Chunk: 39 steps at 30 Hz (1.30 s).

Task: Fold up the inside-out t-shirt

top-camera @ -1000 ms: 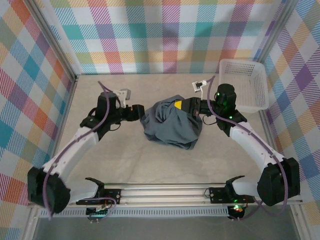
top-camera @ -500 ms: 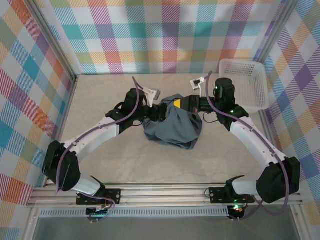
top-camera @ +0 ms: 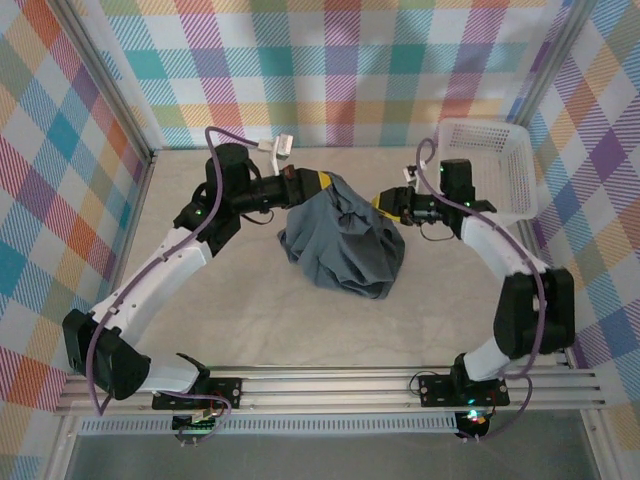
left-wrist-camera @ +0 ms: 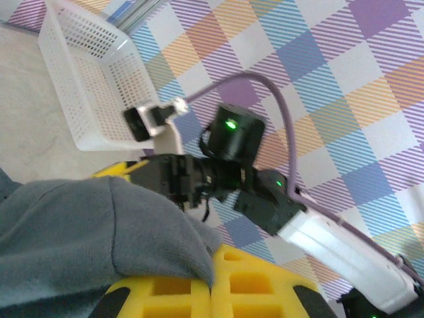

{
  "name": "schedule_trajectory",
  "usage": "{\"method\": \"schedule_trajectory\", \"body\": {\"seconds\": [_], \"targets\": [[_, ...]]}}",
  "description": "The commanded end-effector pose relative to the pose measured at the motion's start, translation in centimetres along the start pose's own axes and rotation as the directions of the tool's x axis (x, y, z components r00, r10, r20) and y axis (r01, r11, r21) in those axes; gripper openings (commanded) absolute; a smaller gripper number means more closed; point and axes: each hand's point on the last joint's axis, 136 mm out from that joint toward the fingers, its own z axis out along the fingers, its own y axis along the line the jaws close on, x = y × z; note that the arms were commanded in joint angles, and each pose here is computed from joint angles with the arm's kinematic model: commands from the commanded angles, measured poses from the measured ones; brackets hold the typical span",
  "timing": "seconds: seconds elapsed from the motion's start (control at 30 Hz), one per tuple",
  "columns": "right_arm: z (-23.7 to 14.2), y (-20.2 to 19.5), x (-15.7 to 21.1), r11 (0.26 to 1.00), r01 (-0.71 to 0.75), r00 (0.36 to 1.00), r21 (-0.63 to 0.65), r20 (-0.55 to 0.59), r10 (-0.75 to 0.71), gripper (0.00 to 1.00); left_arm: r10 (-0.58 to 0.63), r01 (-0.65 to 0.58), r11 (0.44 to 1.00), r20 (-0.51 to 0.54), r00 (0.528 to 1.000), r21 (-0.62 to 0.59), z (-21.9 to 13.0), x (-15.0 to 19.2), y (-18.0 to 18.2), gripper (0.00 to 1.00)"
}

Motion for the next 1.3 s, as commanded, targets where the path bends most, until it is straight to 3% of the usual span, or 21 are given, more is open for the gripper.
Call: {"method": "schedule_trajectory", "body": {"seconds": [0.0, 0.07, 0.13, 0.23, 0.33, 0.4, 0.47, 0.57, 0.7, 0.8, 0.87, 1.0, 1.1, 1.27], "targets": [[-3.8, 3.2, 0.5, 0.977, 0.162, 0.961, 0.138, 0.205, -0.188, 0.53, -0.040, 0.040, 0.999, -0.029, 0.999, -0.006, -0.4, 0.7, 0.1, 0.00], [-4.1, 5.4, 2.4, 0.911, 0.345, 0.884, 0.225, 0.247, -0.396, 0.58, -0.056, 0.056, 0.998, -0.025, 0.998, -0.024, -0.2, 0.8, 0.8, 0.00], [-3.4, 8.3, 4.1, 0.805, 0.543, 0.763, 0.240, 0.259, -0.592, 0.63, -0.067, 0.067, 0.997, -0.030, 0.997, -0.027, 0.1, 0.8, 1.1, 0.00], [-2.0, 9.6, 3.9, 0.696, 0.664, 0.642, 0.273, 0.269, -0.718, 0.69, -0.068, 0.067, 0.998, -0.047, 0.997, -0.022, 0.3, 0.9, 0.9, 0.00], [-0.2, 10.0, 2.3, 0.645, 0.712, 0.585, 0.278, 0.273, -0.764, 0.73, -0.061, 0.060, 0.998, -0.055, 0.997, -0.023, 0.2, 0.9, 0.7, 0.00], [1.5, 10.7, 1.9, 0.645, 0.733, 0.603, 0.216, 0.233, -0.763, 0.64, -0.062, 0.061, 0.998, -0.060, 0.996, -0.020, 0.3, 0.8, 0.6, 0.00], [2.6, 11.6, 1.8, 0.673, 0.725, 0.643, 0.149, 0.204, -0.738, 0.43, -0.057, 0.055, 0.998, -0.063, 0.996, -0.039, 0.4, 0.7, 0.9, 0.00], [2.2, 13.5, 2.3, 0.716, 0.697, 0.695, 0.033, 0.213, -0.687, 0.03, -0.014, 0.009, 0.994, -0.048, 0.999, -0.112, -0.2, 0.0, 2.1, 0.00], [-1.5, 19.1, 5.4, 0.719, 0.573, 0.817, -0.393, 0.198, -0.542, 0.00, 0.094, -0.118, 0.929, -0.084, 0.992, -0.350, -0.9, -0.5, 9.4, 0.00], [-3.3, 20.8, 5.7, 0.702, 0.457, 0.876, -0.547, 0.139, -0.462, 0.00, 0.119, -0.169, 0.895, -0.144, 0.982, -0.413, -0.1, -0.4, 14.5, 0.00], [-3.9, 21.2, 5.1, 0.704, 0.423, 0.892, -0.570, 0.124, -0.435, 0.00, 0.130, -0.172, 0.916, -0.136, 0.982, -0.363, 0.6, -0.5, 14.5, 0.04], [-3.5, 19.8, 3.6, 0.757, 0.410, 0.905, -0.509, 0.127, -0.405, 0.00, 0.193, -0.218, 0.914, -0.105, 0.975, -0.342, -0.7, -0.5, 12.8, 0.42], [-2.7, 18.4, 3.0, 0.798, 0.382, 0.919, -0.466, 0.098, -0.383, 0.00, 0.290, -0.300, 0.896, -0.079, 0.954, -0.327, -2.9, 0.2, 10.7, 0.58], [-2.1, 17.8, 2.7, 0.814, 0.354, 0.928, -0.461, 0.068, -0.365, 0.00, 0.494, -0.521, 0.824, -0.169, 0.853, -0.222, -3.7, 5.1, 6.5, 0.60]]}}
